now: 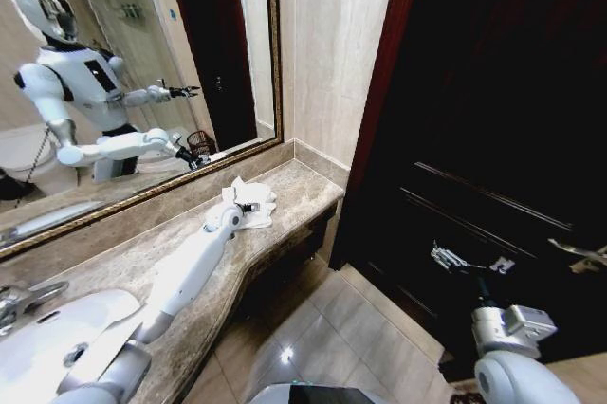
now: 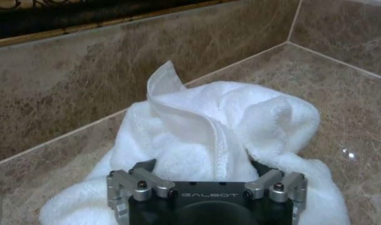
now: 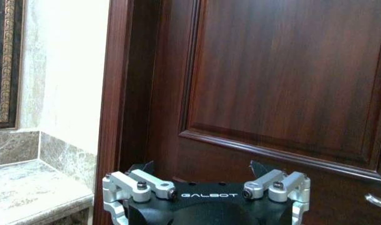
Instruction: Discard the used towel into the hamper.
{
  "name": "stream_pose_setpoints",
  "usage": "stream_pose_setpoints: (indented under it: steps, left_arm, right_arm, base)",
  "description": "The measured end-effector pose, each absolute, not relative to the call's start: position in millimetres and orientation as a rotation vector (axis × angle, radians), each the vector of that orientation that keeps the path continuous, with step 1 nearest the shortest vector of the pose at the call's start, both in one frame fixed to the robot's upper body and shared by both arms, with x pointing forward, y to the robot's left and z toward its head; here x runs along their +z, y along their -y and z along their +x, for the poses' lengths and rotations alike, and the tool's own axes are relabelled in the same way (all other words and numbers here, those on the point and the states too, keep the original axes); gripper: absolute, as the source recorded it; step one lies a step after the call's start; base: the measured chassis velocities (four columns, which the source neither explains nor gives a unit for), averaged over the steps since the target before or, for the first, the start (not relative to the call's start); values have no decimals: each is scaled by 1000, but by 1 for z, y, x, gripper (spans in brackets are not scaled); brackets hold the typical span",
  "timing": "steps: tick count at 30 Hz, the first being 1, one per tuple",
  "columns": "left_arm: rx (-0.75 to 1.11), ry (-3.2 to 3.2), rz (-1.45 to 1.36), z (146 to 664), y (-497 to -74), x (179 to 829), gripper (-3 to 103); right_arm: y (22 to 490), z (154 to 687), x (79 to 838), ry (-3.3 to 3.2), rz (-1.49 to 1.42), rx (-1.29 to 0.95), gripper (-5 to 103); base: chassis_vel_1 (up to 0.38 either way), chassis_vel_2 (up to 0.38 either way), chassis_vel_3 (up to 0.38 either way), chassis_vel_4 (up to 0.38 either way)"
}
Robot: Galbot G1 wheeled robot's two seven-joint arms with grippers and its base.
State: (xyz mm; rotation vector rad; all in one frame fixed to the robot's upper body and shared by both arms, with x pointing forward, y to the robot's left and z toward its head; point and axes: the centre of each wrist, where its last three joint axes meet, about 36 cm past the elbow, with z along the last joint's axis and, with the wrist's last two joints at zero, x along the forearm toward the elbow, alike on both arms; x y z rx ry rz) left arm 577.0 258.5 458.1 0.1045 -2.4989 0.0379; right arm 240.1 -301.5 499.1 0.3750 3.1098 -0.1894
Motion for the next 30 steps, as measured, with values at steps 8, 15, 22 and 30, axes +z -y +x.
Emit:
stream_pose_setpoints:
  steps: [8, 15, 22, 30]
  left_arm:
    - [25, 2521, 105, 576, -260, 454, 72]
    - [33, 2528, 99, 577, -258, 452, 43]
    - [64, 2658, 94, 566, -256, 450, 28]
    - [97, 2980, 26, 513, -277, 484, 15]
  right_arm:
    - [301, 241, 496, -3111, 376, -180, 100]
    - [302, 242, 497, -3108, 384, -183, 100]
    - [302, 242, 498, -3099, 393, -177, 100]
    - [300, 243, 503, -3084, 394, -163, 100]
  base:
    - [0, 0, 0, 0]
    - [0, 0, 0, 0]
    - [0, 0, 0, 0]
    - [0, 0, 0, 0]
